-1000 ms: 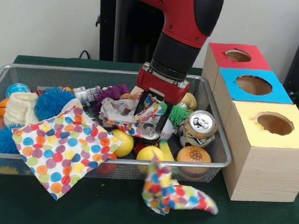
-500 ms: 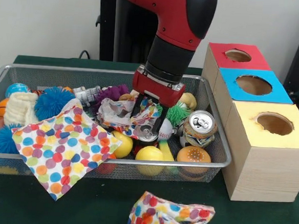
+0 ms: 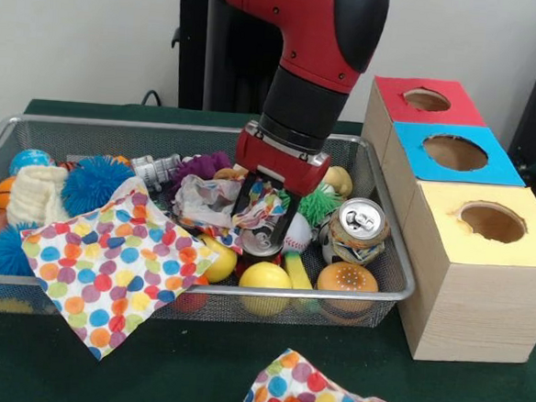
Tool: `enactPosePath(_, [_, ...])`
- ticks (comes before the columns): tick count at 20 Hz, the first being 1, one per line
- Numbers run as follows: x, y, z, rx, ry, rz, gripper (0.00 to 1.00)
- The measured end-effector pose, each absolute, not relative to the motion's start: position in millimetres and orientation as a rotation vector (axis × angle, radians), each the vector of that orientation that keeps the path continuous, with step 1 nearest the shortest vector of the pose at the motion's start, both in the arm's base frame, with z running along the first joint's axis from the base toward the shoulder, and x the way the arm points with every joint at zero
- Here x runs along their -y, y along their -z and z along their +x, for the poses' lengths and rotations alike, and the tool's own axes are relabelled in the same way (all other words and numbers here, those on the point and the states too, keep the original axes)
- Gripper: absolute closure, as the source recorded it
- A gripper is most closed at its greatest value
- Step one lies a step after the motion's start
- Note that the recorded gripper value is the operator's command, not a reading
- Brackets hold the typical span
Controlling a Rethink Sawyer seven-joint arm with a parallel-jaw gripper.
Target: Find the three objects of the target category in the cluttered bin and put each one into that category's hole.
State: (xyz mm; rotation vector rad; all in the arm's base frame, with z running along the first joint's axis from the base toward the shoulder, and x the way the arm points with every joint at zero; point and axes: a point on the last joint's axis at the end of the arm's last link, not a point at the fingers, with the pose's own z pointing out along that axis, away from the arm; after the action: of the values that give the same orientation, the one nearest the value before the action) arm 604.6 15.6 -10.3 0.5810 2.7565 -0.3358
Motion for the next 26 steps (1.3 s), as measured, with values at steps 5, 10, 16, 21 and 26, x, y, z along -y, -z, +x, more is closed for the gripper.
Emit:
enactPosePath(5, [-14.3,13.0,606.5,-2.719,0.344,0.542,0.00])
enactPosePath(10, [-15.4,15.5,605.8,-2.711,0.343,0.510,1.00])
enactPosePath(16, [-15.4,17.0,606.6,-2.696,0.345,0.494,1.00])
enactPosePath(21, [-15.4,17.4,606.7,-2.693,0.345,0.493,1.00])
enactPosePath(26, [-15.9,17.2,606.6,-2.692,0.346,0.490,1.00])
